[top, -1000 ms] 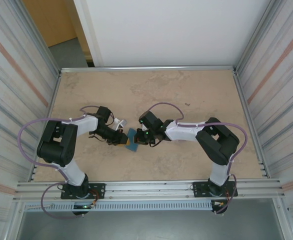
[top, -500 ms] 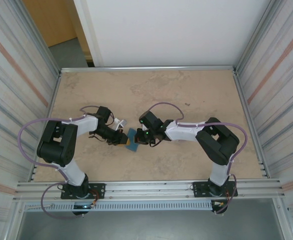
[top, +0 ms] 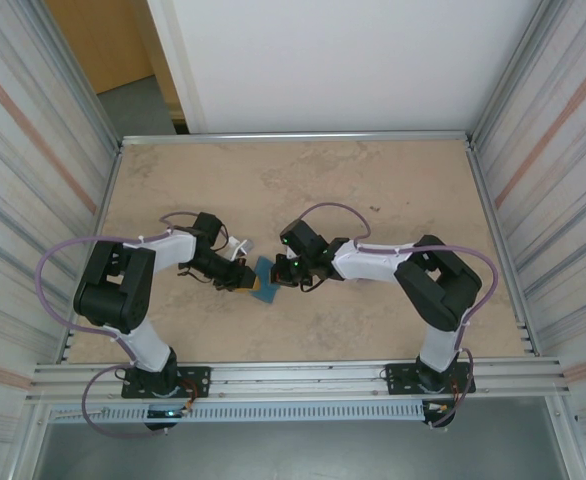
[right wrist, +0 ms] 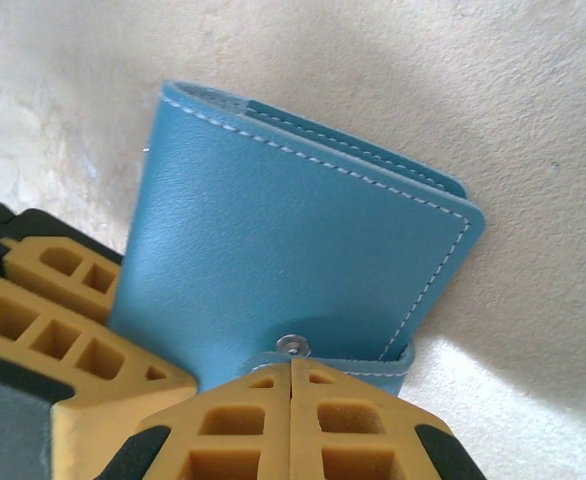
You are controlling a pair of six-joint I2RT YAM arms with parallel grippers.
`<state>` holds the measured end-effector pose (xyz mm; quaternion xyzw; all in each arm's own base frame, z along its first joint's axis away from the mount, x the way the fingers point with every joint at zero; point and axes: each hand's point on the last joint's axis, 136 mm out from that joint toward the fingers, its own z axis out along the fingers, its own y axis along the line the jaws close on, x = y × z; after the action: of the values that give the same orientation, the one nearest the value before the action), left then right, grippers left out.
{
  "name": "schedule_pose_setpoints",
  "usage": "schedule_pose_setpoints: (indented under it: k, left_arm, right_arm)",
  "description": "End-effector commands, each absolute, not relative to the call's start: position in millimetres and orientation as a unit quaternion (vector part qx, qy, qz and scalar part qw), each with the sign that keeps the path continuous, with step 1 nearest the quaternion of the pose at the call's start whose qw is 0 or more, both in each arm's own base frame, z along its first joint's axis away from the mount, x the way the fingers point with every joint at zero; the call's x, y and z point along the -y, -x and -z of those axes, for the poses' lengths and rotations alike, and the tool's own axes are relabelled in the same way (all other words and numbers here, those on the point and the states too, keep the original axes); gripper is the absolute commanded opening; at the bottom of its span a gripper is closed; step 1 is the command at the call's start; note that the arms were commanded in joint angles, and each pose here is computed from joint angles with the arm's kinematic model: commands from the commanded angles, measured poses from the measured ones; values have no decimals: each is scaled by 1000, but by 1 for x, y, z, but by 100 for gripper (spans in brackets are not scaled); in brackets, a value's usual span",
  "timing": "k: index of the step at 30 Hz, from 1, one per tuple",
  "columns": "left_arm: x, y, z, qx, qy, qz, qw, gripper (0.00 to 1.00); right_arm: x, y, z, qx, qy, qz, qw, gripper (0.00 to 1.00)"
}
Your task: Put the credit cards into the card holder
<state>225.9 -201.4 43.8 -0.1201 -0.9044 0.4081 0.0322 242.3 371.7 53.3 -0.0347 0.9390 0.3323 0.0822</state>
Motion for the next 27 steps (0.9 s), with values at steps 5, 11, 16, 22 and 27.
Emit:
schedule_pose_setpoints:
  k: [5, 11, 16, 22, 27]
  left_arm:
    - [197, -216, -40, 910, 84, -404, 43, 0]
    - [198, -214, -42, 907, 92, -410, 29, 0]
    - [199, -213, -44, 904, 93, -417, 27, 0]
    - [199, -212, -45, 902, 91, -421, 26, 0]
    - [200, -211, -46, 901, 91, -423, 28, 0]
  right_arm:
    - [-378, -234, -76, -932, 53, -346, 95, 0]
    - [-381, -237, -63, -935, 50, -340, 85, 0]
    - [-383, -240, -59, -936, 47, -340, 80, 0]
    - [-383, -241, -54, -938, 47, -335, 77, 0]
    - [-381, -243, -50, -940, 42, -329, 77, 0]
